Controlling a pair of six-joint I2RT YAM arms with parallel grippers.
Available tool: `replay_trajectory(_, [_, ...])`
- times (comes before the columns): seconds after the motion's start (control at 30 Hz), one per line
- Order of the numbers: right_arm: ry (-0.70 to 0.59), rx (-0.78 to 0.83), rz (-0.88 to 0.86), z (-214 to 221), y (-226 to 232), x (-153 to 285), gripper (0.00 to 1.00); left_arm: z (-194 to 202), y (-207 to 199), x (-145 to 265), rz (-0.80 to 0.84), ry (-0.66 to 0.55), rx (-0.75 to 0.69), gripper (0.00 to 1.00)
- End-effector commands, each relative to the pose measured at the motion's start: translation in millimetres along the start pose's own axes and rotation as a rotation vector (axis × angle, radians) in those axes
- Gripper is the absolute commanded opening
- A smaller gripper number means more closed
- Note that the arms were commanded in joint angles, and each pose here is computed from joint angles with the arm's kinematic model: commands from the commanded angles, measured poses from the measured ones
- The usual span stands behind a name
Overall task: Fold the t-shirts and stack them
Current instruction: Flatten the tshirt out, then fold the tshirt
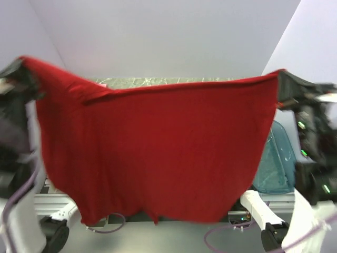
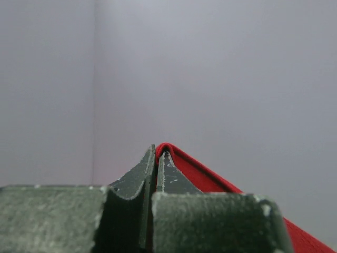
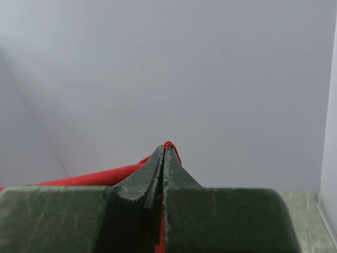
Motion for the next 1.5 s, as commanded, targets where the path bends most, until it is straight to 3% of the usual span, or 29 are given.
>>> replay_trajectory(0.0, [0.119, 0.019, 0.089, 64, -39, -46, 0.00, 111, -28, -61, 0.028, 0.236, -0.124, 0.01])
replay_trajectory(0.07, [0.192, 0.005, 0.120, 114, -62, -62, 0.00, 178, -38, -74, 0.041, 0.344, -0.158, 0.01])
replay_trajectory(0.1, [0.227, 0.002, 0.140, 136, -72, -70, 0.00, 192, -42, -82, 0.042, 0.330, -0.151, 0.01])
replay_trajectory(0.13, [0.299, -0.010, 0.176, 176, -90, -72, 0.00, 240, -48, -82, 0.061, 0.412, -0.174, 0.01])
replay_trajectory(0.37, [0.501, -0.042, 0.322, 342, -170, -96, 0.00, 411, -72, -89, 0.106, 0.633, -0.190, 0.01])
replay_trajectory(0.5, [0.594, -0.042, 0.372, 409, -202, -101, 0.00, 504, -80, -90, 0.122, 0.752, -0.217, 0.01])
replay_trajectory(0.6, [0.663, -0.031, 0.396, 444, -219, -114, 0.00, 550, -86, -93, 0.139, 0.821, -0.225, 0.01])
replay_trajectory(0.77, [0.774, -0.007, 0.433, 488, -242, -129, 0.00, 585, -91, -113, 0.143, 0.852, -0.246, 0.01])
replay_trajectory(0.9, [0.789, 0.010, 0.438, 491, -251, -151, 0.00, 604, -85, -124, 0.121, 0.881, -0.255, 0.01])
replay_trajectory(1.2, [0.837, -0.016, 0.470, 483, -249, -145, 0.00, 570, -69, -120, 0.047, 0.914, -0.248, 0.01])
replay_trajectory(1.47, [0.909, -0.059, 0.538, 471, -241, -113, 0.00, 544, -53, -67, -0.024, 1.037, -0.200, 0.01])
Point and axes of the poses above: each gripper's point midway between its finger pads, its own x axis back along the fingers, its own y axis along the line the jaws close on, z = x × y, the point moved 2 cm from there along x, back along the fingers, and after that the axes turned 7 degrees about -x, right-handed, at the moved point
